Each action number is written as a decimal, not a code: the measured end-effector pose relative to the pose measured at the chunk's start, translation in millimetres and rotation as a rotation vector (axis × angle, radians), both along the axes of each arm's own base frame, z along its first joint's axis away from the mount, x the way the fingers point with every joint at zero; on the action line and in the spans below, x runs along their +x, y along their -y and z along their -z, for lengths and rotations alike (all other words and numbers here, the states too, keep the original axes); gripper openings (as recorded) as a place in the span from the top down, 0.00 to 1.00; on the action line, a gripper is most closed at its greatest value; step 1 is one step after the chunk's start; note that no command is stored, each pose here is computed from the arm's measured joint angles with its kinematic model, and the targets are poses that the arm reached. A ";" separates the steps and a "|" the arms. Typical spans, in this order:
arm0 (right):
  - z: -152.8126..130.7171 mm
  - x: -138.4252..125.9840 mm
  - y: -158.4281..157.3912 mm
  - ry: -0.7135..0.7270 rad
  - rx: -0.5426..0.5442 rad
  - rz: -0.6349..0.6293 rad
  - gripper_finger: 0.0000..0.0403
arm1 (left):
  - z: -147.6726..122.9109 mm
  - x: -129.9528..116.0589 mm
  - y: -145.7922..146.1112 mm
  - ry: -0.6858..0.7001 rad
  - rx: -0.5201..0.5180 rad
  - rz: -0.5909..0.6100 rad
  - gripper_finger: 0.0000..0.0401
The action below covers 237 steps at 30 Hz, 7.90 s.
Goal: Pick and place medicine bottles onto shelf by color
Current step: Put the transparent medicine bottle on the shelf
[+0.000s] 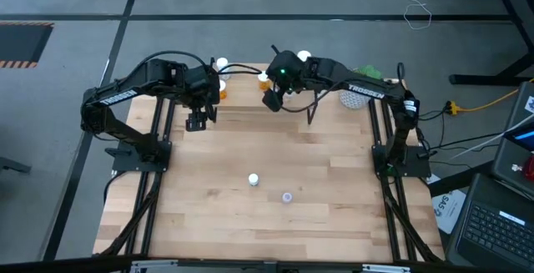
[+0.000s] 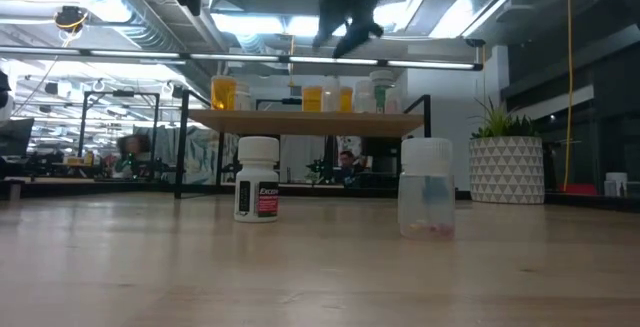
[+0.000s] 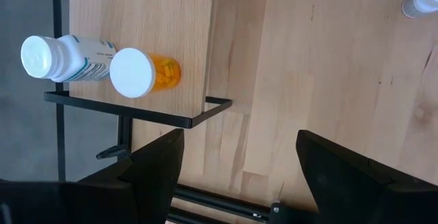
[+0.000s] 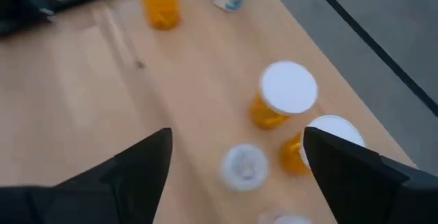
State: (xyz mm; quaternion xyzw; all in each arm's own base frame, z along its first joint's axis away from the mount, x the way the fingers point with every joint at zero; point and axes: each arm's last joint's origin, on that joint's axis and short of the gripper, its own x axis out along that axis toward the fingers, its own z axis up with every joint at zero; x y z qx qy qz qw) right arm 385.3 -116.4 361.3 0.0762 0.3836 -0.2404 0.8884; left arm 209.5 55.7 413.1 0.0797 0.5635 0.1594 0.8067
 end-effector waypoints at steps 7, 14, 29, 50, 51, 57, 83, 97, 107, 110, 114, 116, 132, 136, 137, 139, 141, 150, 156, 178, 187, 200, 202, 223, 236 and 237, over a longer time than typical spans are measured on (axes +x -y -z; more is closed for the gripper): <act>-29.7 -19.4 -65.1 -0.166 0.132 -0.117 0.21 | 0.1 0.1 0.0 0.001 -0.002 -0.005 0.31; -9.8 -28.1 -146.9 -0.339 0.256 -0.227 0.21 | 0.1 0.1 0.0 0.001 -0.002 -0.006 0.31; 128.9 -32.7 -272.5 -0.287 0.127 -0.492 0.21 | 0.1 0.1 -0.1 0.001 -0.002 -0.006 0.31; 183.7 -43.7 -265.2 -0.251 0.170 -0.428 0.21 | 0.2 0.2 -0.1 0.008 -0.008 -0.021 0.31; 185.0 -44.5 -264.8 -0.256 0.168 -0.425 0.21 | 0.2 0.2 -0.1 0.008 -0.008 -0.022 0.31; 187.3 -45.4 -263.5 -0.253 0.144 -0.407 0.27 | 0.1 0.2 -0.1 0.009 -0.008 -0.023 0.31; 142.3 -10.8 -214.7 -0.207 0.098 -0.290 0.67 | 0.1 0.2 -0.1 0.008 -0.007 -0.021 0.31; 16.1 -1.0 -148.5 -0.200 -0.057 -0.200 0.92 | 0.1 0.2 -0.1 0.008 -0.007 -0.022 0.31; -1.2 -24.3 -150.6 -0.348 0.094 -0.207 0.90 | 0.1 0.2 -0.1 0.013 -0.012 -0.033 0.31; 9.9 -41.0 -158.5 -0.500 0.158 -0.078 0.87 | 0.2 0.0 -0.1 0.016 -0.017 -0.046 0.31; 27.8 -49.2 -190.5 -0.566 0.290 -0.071 0.85 | 0.4 -0.4 0.1 0.011 -0.018 -0.046 0.31; 36.5 -50.7 -213.2 -0.564 0.333 -0.154 0.84 | 0.4 -0.4 0.1 0.011 -0.018 -0.046 0.31; 150.8 -97.1 -301.3 -0.681 0.342 -0.227 0.56 | 0.3 -0.2 0.0 0.013 -0.017 -0.044 0.31; 166.8 -92.6 -297.8 -0.633 0.351 -0.278 0.47 | 0.3 -0.1 0.0 0.014 -0.017 -0.045 0.31; 168.9 -91.0 -296.3 -0.622 0.351 -0.288 0.45 | 0.2 0.0 0.0 0.015 -0.017 -0.045 0.31; 170.9 -86.9 -294.0 -0.594 0.359 -0.300 0.42 | 0.2 0.1 0.0 0.017 -0.016 -0.046 0.31; 172.3 -82.8 -291.5 -0.563 0.365 -0.302 0.39 | 0.1 0.2 -0.1 0.018 -0.016 -0.046 0.31; 191.6 -70.8 -278.6 -0.534 0.400 -0.216 0.34 | 0.0 0.5 -0.2 0.022 -0.016 -0.048 0.31; 205.5 -65.9 -277.5 -0.539 0.453 -0.079 0.34 | 0.0 0.5 -0.1 0.022 -0.016 -0.047 0.31; 215.1 -81.0 -268.6 -0.709 0.451 0.179 0.40 | 0.0 0.6 -0.1 0.021 -0.015 -0.044 0.31; 215.0 -80.0 -267.9 -0.699 0.394 0.106 0.40 | 0.0 0.5 -0.2 0.021 -0.015 -0.044 0.31; 214.4 -77.9 -264.1 -0.638 0.324 0.160 0.63 | 0.0 0.5 -0.2 0.021 -0.015 -0.044 0.31; 214.0 -76.5 -261.2 -0.610 0.280 0.170 0.65 | 0.0 0.6 -0.1 0.021 -0.015 -0.044 0.31; 132.5 -50.2 -191.8 0.073 -0.451 0.478 0.65 | 0.0 0.5 -0.2 0.010 -0.002 -0.021 0.31; 94.6 19.2 -129.8 0.320 -0.282 0.164 0.66 | -0.5 1.5 -0.6 0.007 0.017 0.016 0.31; 91.8 21.6 -124.7 0.343 -0.299 0.162 0.66 | -0.4 1.3 -0.5 0.004 0.017 0.016 0.31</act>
